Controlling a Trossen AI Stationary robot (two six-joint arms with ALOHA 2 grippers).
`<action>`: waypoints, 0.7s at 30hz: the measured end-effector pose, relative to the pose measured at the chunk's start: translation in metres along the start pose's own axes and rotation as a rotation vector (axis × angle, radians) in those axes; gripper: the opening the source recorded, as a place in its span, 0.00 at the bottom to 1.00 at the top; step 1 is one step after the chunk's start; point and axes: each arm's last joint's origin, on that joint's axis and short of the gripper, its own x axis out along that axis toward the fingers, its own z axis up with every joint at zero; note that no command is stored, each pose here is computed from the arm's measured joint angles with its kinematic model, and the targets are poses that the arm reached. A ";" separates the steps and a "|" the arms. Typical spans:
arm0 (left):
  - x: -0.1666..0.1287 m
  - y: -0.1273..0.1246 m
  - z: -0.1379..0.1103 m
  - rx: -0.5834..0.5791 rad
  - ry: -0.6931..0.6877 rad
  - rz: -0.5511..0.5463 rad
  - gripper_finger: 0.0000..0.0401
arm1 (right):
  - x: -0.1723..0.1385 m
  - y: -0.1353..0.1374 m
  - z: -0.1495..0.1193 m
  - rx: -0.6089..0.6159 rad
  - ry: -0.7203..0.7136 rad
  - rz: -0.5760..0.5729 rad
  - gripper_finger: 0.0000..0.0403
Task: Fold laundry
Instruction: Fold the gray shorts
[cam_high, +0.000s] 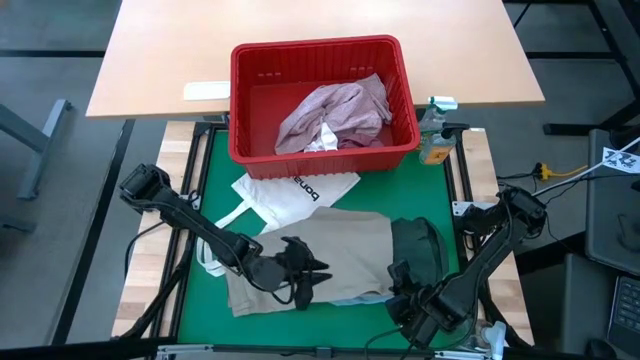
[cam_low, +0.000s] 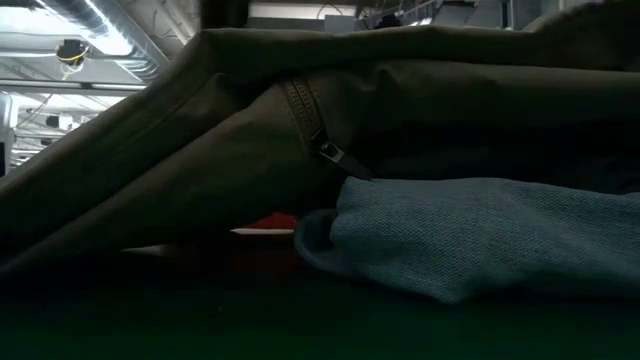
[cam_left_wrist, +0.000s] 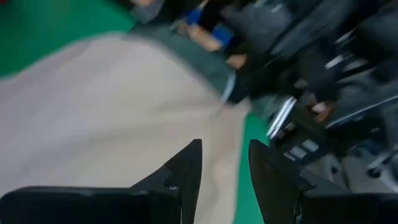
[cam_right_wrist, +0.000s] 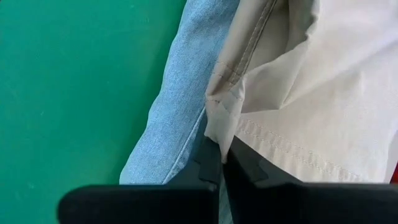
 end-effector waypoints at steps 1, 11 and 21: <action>0.002 -0.002 0.001 0.012 -0.024 -0.022 0.31 | 0.000 0.000 0.000 0.000 0.001 0.000 0.02; 0.021 0.002 -0.003 0.014 -0.074 -0.041 0.31 | 0.000 0.000 0.000 -0.055 0.000 -0.002 0.04; 0.028 0.000 0.005 -0.022 -0.156 -0.099 0.31 | -0.005 -0.002 0.002 -0.078 -0.008 -0.016 0.04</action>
